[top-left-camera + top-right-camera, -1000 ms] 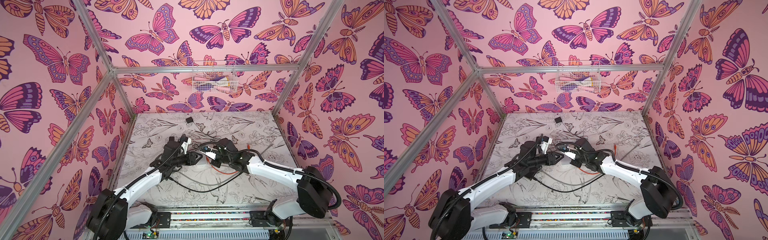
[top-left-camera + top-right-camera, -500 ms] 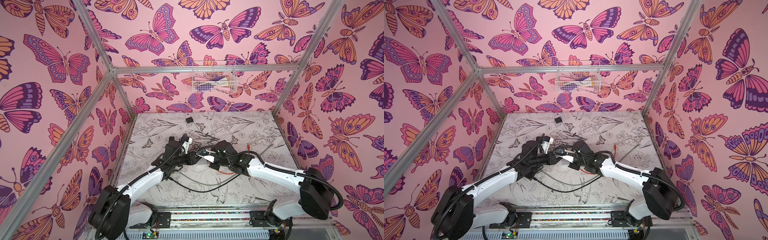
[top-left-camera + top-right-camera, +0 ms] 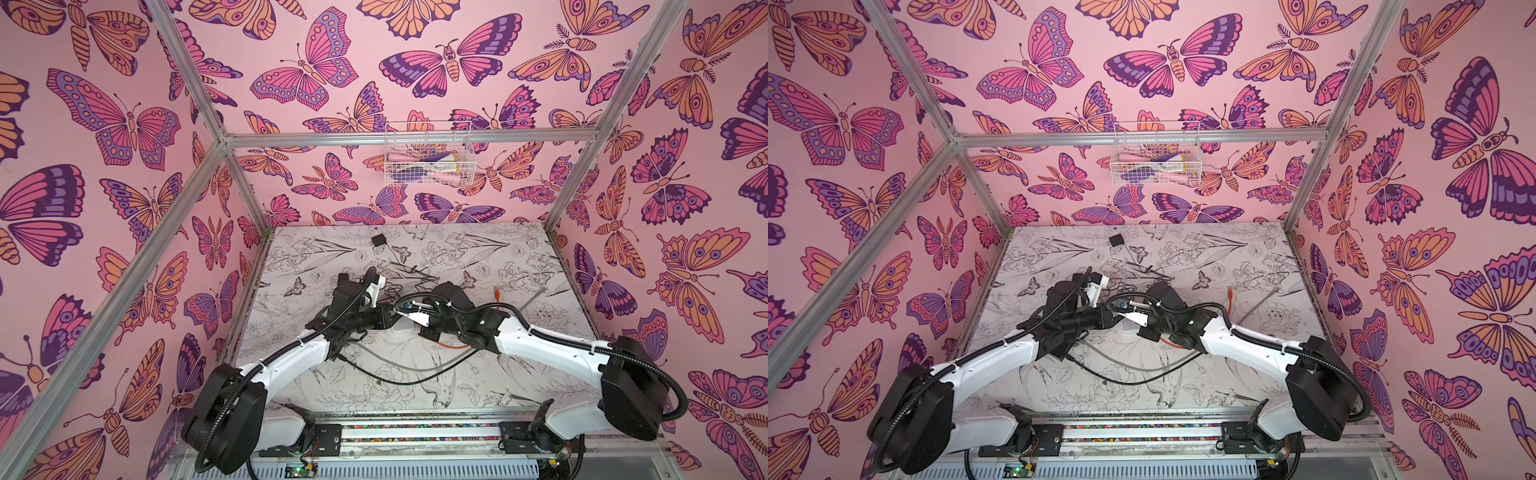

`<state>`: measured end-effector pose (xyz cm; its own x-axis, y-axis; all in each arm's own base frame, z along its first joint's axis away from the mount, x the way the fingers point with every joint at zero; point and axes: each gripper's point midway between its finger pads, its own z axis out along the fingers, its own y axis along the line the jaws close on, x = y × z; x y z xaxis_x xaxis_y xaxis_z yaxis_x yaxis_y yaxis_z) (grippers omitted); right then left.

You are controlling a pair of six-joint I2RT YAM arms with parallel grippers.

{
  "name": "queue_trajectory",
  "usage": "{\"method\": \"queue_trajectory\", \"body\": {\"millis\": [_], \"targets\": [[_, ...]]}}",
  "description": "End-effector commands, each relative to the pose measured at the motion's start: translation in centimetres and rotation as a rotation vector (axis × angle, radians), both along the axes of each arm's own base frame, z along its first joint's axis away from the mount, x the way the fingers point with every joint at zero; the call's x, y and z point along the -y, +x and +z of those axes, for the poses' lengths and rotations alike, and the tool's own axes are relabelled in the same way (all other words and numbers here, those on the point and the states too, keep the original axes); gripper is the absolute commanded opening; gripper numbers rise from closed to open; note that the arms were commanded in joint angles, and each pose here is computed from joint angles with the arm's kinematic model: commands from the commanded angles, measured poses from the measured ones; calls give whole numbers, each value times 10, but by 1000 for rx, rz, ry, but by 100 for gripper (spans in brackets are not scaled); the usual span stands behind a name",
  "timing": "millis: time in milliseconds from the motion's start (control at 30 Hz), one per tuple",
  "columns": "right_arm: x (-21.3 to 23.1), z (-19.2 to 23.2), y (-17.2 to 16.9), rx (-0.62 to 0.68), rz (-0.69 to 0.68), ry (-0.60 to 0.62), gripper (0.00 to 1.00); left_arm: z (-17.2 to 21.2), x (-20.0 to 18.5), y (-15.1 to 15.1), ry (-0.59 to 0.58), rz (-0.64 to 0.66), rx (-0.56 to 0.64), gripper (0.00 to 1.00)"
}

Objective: Insert the plug into the switch port

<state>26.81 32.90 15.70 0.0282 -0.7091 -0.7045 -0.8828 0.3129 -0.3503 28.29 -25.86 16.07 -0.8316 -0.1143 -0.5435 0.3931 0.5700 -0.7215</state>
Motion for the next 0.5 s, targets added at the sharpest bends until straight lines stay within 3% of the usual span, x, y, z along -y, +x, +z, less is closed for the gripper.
{"method": "queue_trajectory", "body": {"millis": [0,333,467], "targets": [[-5,8,-7,22,39,13,0,5,4,3,-8,-10,24,17],[-5,4,-2,27,24,0,0,5,6,0,-34,-26,18,0],[-4,3,1,26,6,-16,0,6,5,-1,-40,-22,18,0]]}}
